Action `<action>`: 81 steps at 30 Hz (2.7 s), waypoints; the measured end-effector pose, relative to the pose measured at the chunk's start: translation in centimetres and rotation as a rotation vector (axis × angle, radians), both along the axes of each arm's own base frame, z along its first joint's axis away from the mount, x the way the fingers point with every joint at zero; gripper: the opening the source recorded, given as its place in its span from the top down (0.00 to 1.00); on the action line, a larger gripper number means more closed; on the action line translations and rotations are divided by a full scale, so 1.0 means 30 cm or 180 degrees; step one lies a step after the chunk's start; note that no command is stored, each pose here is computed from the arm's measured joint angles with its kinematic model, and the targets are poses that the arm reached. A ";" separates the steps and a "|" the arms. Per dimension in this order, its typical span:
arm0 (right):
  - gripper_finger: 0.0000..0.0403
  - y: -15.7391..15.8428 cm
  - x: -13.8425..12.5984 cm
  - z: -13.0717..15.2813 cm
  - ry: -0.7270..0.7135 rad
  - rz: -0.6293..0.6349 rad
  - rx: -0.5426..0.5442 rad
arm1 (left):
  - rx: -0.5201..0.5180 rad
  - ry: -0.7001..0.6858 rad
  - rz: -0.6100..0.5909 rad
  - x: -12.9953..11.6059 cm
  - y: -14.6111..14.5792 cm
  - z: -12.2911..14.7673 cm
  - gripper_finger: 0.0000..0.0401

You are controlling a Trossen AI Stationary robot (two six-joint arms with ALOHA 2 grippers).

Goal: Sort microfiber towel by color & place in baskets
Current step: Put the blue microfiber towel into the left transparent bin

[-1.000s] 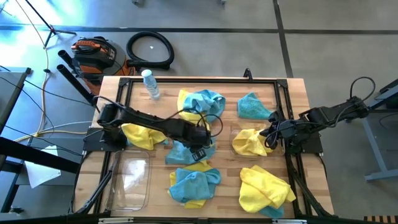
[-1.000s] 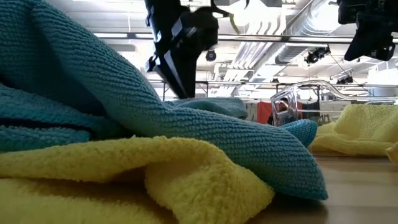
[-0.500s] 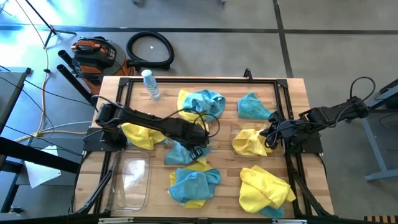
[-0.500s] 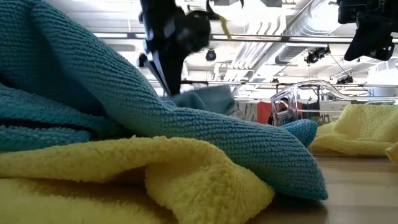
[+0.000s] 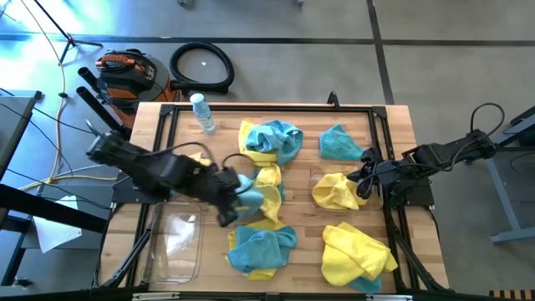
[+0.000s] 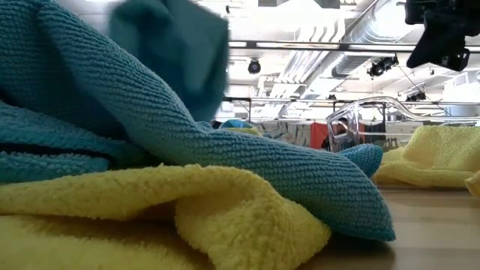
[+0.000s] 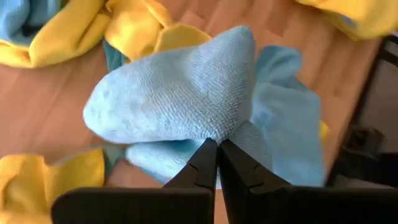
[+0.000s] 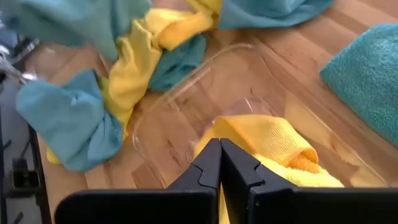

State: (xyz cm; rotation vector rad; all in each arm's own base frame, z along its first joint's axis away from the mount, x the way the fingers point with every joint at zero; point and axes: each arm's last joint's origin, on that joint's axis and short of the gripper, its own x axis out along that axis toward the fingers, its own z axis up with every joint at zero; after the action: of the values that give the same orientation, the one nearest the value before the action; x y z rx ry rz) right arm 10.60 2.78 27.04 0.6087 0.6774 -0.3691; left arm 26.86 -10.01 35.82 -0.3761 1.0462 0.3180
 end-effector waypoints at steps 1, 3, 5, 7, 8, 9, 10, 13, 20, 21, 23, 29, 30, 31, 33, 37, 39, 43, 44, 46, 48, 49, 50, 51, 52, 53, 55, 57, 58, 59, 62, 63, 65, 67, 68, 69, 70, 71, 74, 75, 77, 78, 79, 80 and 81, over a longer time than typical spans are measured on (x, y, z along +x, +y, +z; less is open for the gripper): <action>1.00 -0.001 0.001 0.001 -0.0028 -0.0049 0.0000 | -0.0031 -0.0027 -0.0025 -0.029 -0.008 0.019 1.00; 1.00 -0.003 0.002 0.003 -0.0068 -0.0143 -0.0020 | -0.0065 -0.0039 -0.0095 -0.086 -0.022 0.048 1.00; 1.00 -0.005 0.003 0.005 -0.0110 -0.0225 -0.0015 | -0.0071 0.0019 -0.0155 -0.142 -0.032 0.067 1.00; 1.00 -0.005 0.003 0.005 -0.0125 -0.0279 -0.0001 | -0.0112 0.0133 -0.0190 -0.197 -0.043 0.080 1.00; 1.00 -0.006 0.003 0.005 -0.0136 -0.0316 0.0022 | -0.0166 0.0212 -0.0213 -0.223 -0.047 0.084 1.00; 1.00 -0.006 0.003 0.005 -0.0148 -0.0358 0.0040 | -0.0226 0.0313 -0.0242 -0.248 -0.052 0.088 1.00; 1.00 -0.007 0.003 0.005 -0.0158 -0.0394 0.0059 | -0.0285 0.0412 -0.0272 -0.271 -0.056 0.091 1.00; 1.00 -0.008 0.003 0.006 -0.0191 -0.0496 0.0096 | -0.0468 0.0747 -0.0349 -0.339 -0.068 0.097 1.00; 1.00 -0.015 0.003 0.008 -0.0297 -0.0759 0.0075 | -0.1158 0.1116 -0.0693 -0.456 -0.111 0.134 1.00; 1.00 -0.015 0.004 0.009 -0.0311 -0.0788 0.0090 | -0.1241 0.1175 -0.0739 -0.470 -0.118 0.138 1.00; 1.00 -0.015 0.004 0.009 -0.0331 -0.0844 0.0115 | -0.1402 0.1307 -0.0751 -0.501 -0.127 0.146 1.00; 1.00 -0.013 0.014 0.004 -0.0313 -0.0919 0.0120 | -0.1718 0.1590 -0.0796 -0.594 -0.133 0.174 1.00; 1.00 -0.012 0.017 0.002 -0.0300 -0.0922 0.0114 | -0.1745 0.1607 -0.0788 -0.609 -0.130 0.179 1.00; 1.00 -0.010 0.021 0.001 -0.0291 -0.0942 0.0127 | -0.1763 0.1608 -0.0786 -0.622 -0.126 0.183 1.00; 1.00 -0.008 0.028 -0.004 -0.0262 -0.0970 0.0134 | -0.1737 0.1523 -0.0740 -0.641 -0.119 0.189 1.00; 1.00 -0.002 0.045 -0.014 -0.0177 -0.0977 0.0088 | -0.1516 0.1126 -0.0692 -0.645 -0.108 0.192 1.00; 1.00 0.001 0.052 -0.018 -0.0158 -0.0993 0.0092 | -0.1466 0.0994 -0.0746 -0.636 -0.114 0.192 1.00; 1.00 0.003 0.058 -0.022 -0.0137 -0.1018 0.0104 | -0.1658 0.0707 -0.1009 -0.595 -0.168 0.200 1.00; 1.00 0.003 0.059 -0.022 -0.0133 -0.1017 0.0101 | -0.1730 0.0622 -0.1094 -0.584 -0.185 0.204 1.00; 1.00 0.003 0.059 -0.022 -0.0134 -0.1015 0.0100 | -0.1878 0.0540 -0.1244 -0.567 -0.218 0.209 1.00; 1.00 0.003 0.059 -0.022 -0.0131 -0.1010 0.0093 | -0.1963 0.0647 -0.1335 -0.557 -0.244 0.203 1.00; 1.00 0.003 0.059 -0.022 -0.0126 -0.1000 0.0083 | -0.1987 0.0762 -0.1338 -0.555 -0.253 0.196 1.00; 1.00 0.003 0.059 -0.022 -0.0122 -0.0981 0.0063 | -0.2003 0.0898 -0.1324 -0.553 -0.262 0.188 1.00; 1.00 0.003 0.058 -0.022 -0.0116 -0.0966 0.0049 | -0.2020 0.1020 -0.1327 -0.552 -0.270 0.180 1.00; 1.00 0.003 0.058 -0.022 -0.0115 -0.0961 0.0043 | -0.2022 0.1122 -0.1339 -0.551 -0.275 0.174 1.00; 1.00 0.003 0.058 -0.022 -0.0113 -0.0955 0.0035 | -0.1976 0.1207 -0.1342 -0.552 -0.276 0.167 1.00; 1.00 0.003 0.058 -0.022 -0.0110 -0.0952 0.0032 | -0.1736 0.1323 -0.1304 -0.558 -0.264 0.150 1.00; 1.00 0.003 0.058 -0.022 -0.0109 -0.0947 0.0028 | -0.1355 0.1349 -0.1182 -0.562 -0.241 0.131 1.00; 1.00 0.003 0.058 -0.022 -0.0107 -0.0941 0.0021 | -0.1163 0.1341 -0.1117 -0.563 -0.228 0.125 1.00; 1.00 0.003 0.058 -0.022 -0.0105 -0.0936 0.0016 | -0.1002 0.1297 -0.1064 -0.561 -0.217 0.120 1.00; 1.00 0.003 0.058 -0.022 -0.0105 -0.0935 0.0015 | -0.0684 0.0927 -0.1133 -0.539 -0.209 0.109 1.00; 1.00 0.003 0.058 -0.022 -0.0105 -0.0935 0.0015 | -0.0592 0.0836 -0.1149 -0.533 -0.208 0.107 1.00; 1.00 0.003 0.059 -0.022 -0.0106 -0.0935 0.0017 | -0.0482 0.0828 -0.1100 -0.529 -0.205 0.095 1.00; 1.00 0.004 0.059 -0.022 -0.0112 -0.0935 0.0020 | -0.0479 0.0965 -0.1066 -0.522 -0.215 0.067 1.00; 1.00 0.004 0.059 -0.021 -0.0116 -0.0934 0.0023 | -0.0528 0.1071 -0.1072 -0.518 -0.225 0.048 1.00; 1.00 0.004 0.059 -0.021 -0.0114 -0.0933 0.0023 | -0.0608 0.1191 -0.1113 -0.516 -0.235 0.029 1.00; 1.00 0.004 0.059 -0.021 -0.0114 -0.0933 0.0025 | -0.0717 0.1295 -0.1215 -0.514 -0.247 0.010 1.00; 1.00 0.004 0.059 -0.021 -0.0114 -0.0933 0.0024 | -0.0837 0.1361 -0.1350 -0.511 -0.261 -0.008 1.00; 1.00 0.004 0.059 -0.021 -0.0115 -0.0933 0.0025 | -0.0889 0.1421 -0.1616 -0.501 -0.284 -0.074 1.00; 1.00 0.004 0.059 -0.021 -0.0115 -0.0933 0.0025 | -0.0797 0.1432 -0.1593 -0.500 -0.282 -0.096 1.00; 1.00 0.004 0.059 -0.021 -0.0115 -0.0933 0.0025 | -0.0553 0.1451 -0.1503 -0.500 -0.270 -0.143 1.00; 1.00 0.004 0.059 -0.021 -0.0115 -0.0933 0.0025 | -0.0422 0.1452 -0.1452 -0.499 -0.263 -0.166 1.00; 1.00 0.004 0.059 -0.021 -0.0115 -0.0932 0.0026 | -0.0284 0.1443 -0.1392 -0.497 -0.255 -0.189 1.00; 1.00 0.004 0.059 -0.021 -0.0115 -0.0932 0.0026 | -0.0153 0.1434 -0.1328 -0.497 -0.247 -0.213 1.00; 1.00 0.004 0.059 -0.021 -0.0115 -0.0932 0.0026 | -0.0048 0.1422 -0.1259 -0.497 -0.241 -0.236 1.00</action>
State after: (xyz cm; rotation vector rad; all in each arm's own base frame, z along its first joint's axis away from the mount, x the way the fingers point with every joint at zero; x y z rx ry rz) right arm 12.37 2.89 26.40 0.7230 0.5557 -0.6259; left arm 11.96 -17.24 28.74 -0.1031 1.5314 0.0353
